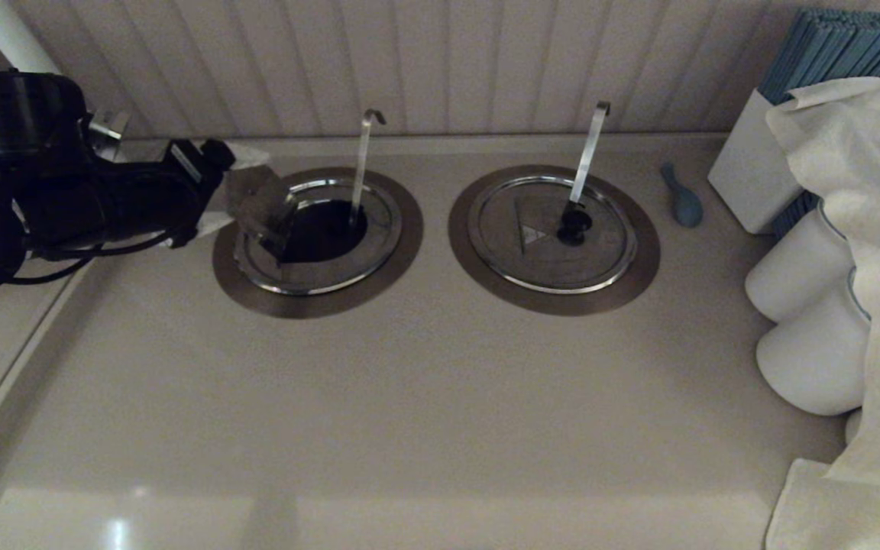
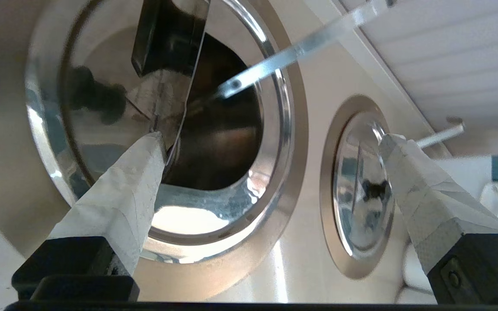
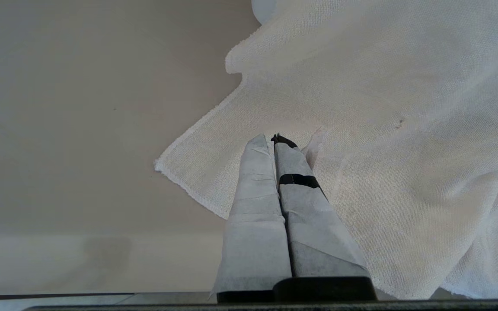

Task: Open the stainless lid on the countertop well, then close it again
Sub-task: Close the lid

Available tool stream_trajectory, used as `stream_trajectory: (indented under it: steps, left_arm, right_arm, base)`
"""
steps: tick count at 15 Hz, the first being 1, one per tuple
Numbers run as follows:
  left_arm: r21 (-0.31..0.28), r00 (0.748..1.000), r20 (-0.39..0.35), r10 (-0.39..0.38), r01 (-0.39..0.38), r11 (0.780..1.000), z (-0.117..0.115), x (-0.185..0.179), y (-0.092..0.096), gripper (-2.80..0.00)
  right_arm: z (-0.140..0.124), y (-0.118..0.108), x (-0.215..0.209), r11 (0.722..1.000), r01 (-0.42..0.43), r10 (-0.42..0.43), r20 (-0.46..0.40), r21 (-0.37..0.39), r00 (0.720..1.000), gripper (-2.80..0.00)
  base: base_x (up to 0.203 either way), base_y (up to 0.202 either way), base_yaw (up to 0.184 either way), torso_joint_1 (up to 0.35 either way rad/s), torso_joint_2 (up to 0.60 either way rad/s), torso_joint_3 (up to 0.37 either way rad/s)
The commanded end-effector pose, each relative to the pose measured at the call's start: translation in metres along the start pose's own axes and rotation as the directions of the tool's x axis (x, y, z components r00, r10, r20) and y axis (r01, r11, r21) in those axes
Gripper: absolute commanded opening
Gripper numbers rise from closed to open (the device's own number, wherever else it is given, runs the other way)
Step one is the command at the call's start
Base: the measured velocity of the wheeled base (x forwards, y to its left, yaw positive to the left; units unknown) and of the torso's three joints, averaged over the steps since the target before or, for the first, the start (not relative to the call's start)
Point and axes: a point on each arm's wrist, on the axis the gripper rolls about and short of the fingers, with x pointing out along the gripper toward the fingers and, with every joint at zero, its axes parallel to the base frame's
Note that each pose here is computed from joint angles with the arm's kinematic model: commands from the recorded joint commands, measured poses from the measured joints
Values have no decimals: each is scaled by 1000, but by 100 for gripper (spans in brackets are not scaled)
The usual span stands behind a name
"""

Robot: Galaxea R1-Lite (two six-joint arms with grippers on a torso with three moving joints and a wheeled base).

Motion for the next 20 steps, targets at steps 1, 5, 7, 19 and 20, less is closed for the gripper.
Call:
stream_trajectory:
  steps: [1,5,7,19,20]
  left_arm:
    - [-7,1000,-21,-12,12,1000,-2,3,2,0]
    - [-1,998,-51,-39,39,999,-8,7,-4,0]
    - [6,995,-77,-65,66,998,-16,10,-13,0]
    - [77,993,-79,-86,92,993,-18,6,-24,0]
    - [114,993,-79,-86,95,989,-18,4,-24,0]
  right_arm:
    - [0,0,0,1000,0,0,0,-1,1000,-280]
    - [0,0,0,1000,0,0,0,-1,1000,-280]
    - [0,0,0,1000,0,0,0,-1,1000,-280]
    - [0,0,0,1000,0,0,0,-1,1000,-280]
    - [0,0,0,1000,0,0,0,-1,1000,-280]
  base:
    - [0,0,0,0,0,0]
    - [0,0,0,0,0,0]
    - [0,0,0,0,0,0]
    - [0,0,0,0,0,0]
    - [0,0,0,0,0,0]
